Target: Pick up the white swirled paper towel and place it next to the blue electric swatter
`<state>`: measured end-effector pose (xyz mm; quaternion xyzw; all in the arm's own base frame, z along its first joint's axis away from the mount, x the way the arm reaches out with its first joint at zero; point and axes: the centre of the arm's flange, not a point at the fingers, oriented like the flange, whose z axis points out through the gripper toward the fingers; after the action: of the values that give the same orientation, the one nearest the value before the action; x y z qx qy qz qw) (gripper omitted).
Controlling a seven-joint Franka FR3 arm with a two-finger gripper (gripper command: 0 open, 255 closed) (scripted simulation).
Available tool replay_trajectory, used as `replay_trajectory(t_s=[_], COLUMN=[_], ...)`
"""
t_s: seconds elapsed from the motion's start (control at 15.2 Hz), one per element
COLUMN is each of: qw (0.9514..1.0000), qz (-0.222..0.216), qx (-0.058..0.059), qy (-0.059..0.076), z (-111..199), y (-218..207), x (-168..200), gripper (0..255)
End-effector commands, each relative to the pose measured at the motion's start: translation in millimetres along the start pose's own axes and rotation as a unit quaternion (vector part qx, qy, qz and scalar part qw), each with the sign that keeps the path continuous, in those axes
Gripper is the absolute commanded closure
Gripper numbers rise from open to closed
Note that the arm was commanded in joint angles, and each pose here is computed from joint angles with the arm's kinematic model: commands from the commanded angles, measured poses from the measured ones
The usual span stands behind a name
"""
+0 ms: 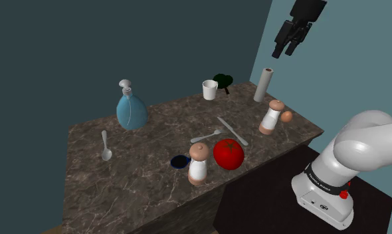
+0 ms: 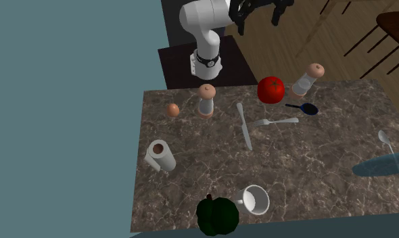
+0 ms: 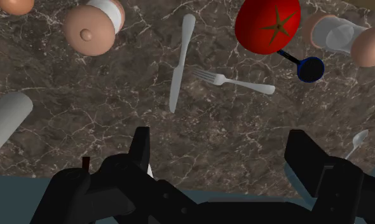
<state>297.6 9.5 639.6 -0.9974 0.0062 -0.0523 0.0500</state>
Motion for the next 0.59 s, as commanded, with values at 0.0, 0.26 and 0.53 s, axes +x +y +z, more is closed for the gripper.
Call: replay_trajectory(t_s=[0.0,0.26,0.53], qw=[1.0000,0.9999,0.9997], qz=[0.000,0.008,0.015], qx=[0.000,-0.008,-0.016], qy=[0.000,0.007,0.013], z=[0.0,24.5,48.1], y=[0.0,40.5,81.7], x=[0.0,16.6,32.8], gripper=[0,0,0])
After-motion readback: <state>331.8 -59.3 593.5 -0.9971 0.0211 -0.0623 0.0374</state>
